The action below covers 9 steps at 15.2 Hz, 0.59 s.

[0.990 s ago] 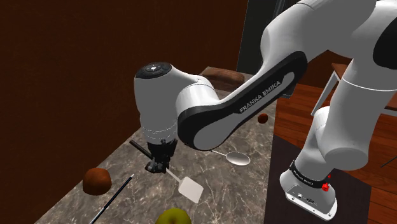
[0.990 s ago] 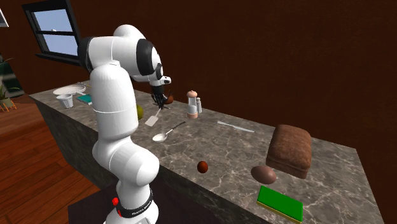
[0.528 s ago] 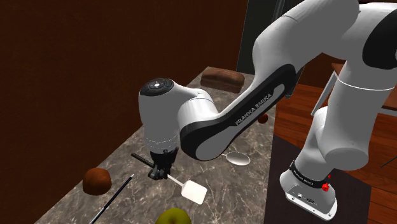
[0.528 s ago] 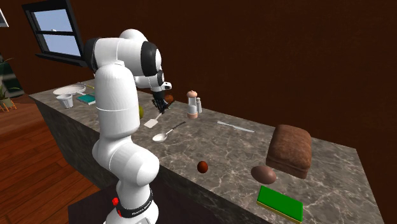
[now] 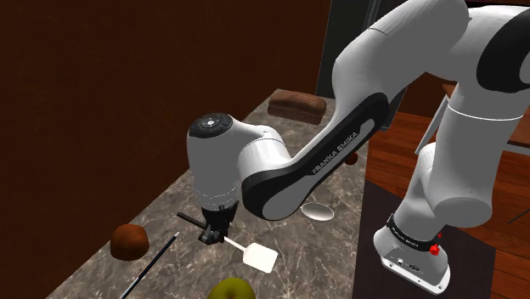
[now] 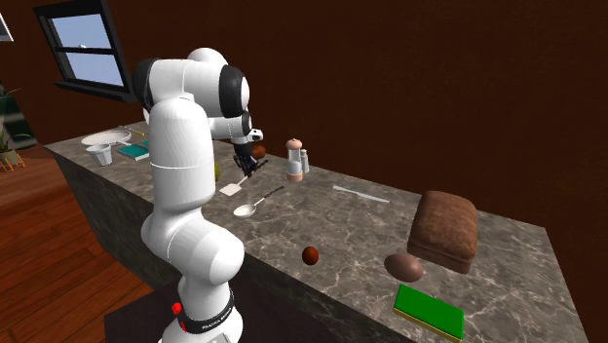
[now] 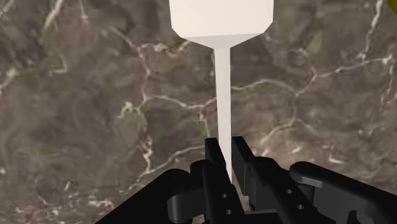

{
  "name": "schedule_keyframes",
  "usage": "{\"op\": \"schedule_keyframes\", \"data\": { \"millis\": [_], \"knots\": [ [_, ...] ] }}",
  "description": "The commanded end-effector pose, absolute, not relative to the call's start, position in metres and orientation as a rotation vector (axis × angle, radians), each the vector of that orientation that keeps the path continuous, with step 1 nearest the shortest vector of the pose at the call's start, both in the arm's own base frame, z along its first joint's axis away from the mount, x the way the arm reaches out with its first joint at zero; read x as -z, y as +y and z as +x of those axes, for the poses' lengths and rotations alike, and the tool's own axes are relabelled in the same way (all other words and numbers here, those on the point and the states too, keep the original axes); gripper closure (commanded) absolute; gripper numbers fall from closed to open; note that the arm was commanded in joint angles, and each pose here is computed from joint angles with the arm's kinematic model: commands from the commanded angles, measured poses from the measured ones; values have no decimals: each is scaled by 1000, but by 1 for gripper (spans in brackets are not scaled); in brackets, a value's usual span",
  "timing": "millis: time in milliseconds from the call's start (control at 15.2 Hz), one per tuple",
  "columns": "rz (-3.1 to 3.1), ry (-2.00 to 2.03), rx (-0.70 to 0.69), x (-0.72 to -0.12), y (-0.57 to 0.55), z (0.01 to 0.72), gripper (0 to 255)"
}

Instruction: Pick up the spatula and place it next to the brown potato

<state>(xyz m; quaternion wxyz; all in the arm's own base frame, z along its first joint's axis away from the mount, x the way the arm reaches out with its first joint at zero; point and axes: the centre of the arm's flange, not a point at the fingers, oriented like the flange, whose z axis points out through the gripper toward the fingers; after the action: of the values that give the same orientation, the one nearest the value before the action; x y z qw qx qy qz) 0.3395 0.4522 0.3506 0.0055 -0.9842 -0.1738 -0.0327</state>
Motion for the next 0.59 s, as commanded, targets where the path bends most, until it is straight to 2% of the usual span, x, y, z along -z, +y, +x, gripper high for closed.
{"op": "schedule_keyframes", "data": {
  "millis": [0,66,396,528],
  "knots": [
    [-3081,-544,102,-351,452,339,255],
    [-3081,-544,102,-351,452,339,0],
    [-3081,-544,102,-351,452,339,0],
    [-3081,-544,102,-377,452,338,0]
  ]
}}
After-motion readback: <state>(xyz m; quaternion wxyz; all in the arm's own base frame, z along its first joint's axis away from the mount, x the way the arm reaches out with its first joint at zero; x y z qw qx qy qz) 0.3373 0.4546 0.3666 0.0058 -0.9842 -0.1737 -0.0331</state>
